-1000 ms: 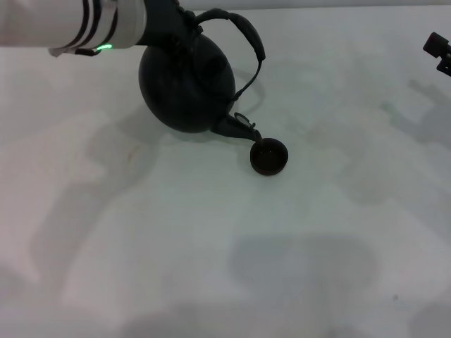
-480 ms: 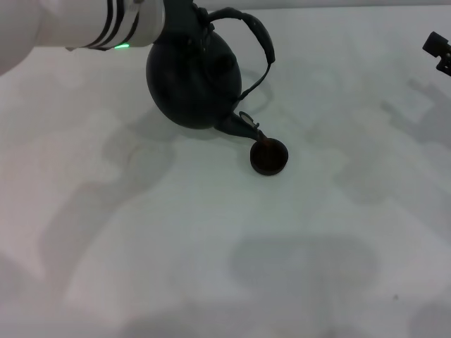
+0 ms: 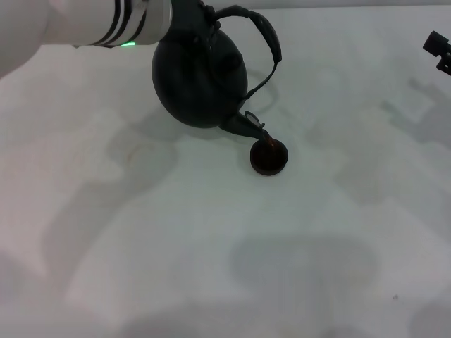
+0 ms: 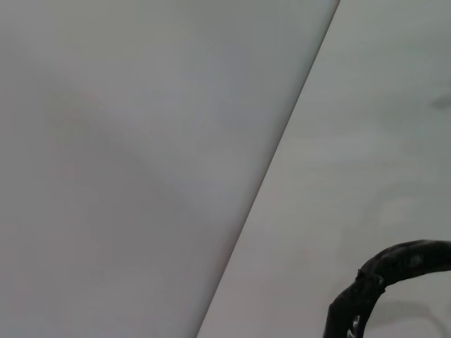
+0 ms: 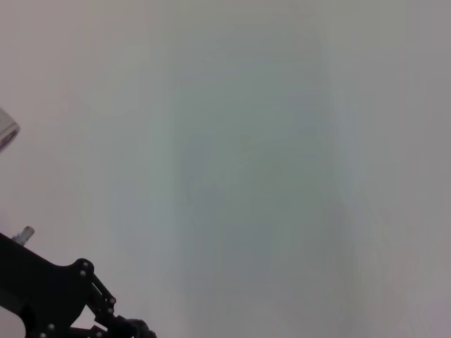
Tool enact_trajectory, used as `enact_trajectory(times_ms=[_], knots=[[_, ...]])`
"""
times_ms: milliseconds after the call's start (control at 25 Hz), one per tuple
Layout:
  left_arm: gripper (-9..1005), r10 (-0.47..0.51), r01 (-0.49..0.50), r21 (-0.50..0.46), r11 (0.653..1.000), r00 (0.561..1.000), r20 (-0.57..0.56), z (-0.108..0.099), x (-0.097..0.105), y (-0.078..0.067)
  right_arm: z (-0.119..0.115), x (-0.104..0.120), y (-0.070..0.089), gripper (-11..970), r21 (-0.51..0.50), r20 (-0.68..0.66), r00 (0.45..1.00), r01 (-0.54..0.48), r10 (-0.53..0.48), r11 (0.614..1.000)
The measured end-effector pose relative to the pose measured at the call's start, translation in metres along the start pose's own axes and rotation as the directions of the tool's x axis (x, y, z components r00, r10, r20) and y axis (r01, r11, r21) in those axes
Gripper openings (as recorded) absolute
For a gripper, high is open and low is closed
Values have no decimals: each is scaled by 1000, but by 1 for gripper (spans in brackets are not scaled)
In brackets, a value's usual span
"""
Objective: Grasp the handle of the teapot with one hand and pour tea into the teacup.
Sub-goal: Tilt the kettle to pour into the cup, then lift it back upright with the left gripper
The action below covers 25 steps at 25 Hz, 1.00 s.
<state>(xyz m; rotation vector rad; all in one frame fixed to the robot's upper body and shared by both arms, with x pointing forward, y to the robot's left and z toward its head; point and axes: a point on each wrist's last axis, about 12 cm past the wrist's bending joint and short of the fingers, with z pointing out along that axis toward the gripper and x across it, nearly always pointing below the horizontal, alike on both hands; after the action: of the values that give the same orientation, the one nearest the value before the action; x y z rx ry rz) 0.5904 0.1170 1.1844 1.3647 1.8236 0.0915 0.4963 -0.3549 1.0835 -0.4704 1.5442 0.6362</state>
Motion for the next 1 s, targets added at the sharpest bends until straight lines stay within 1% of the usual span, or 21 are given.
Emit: enact_trajectory(times_ms=[1000], knots=[[135, 13, -13, -6, 1000, 1000, -24, 0, 4, 0, -1, 2, -1, 842, 11, -6, 1000, -2, 2, 1000]])
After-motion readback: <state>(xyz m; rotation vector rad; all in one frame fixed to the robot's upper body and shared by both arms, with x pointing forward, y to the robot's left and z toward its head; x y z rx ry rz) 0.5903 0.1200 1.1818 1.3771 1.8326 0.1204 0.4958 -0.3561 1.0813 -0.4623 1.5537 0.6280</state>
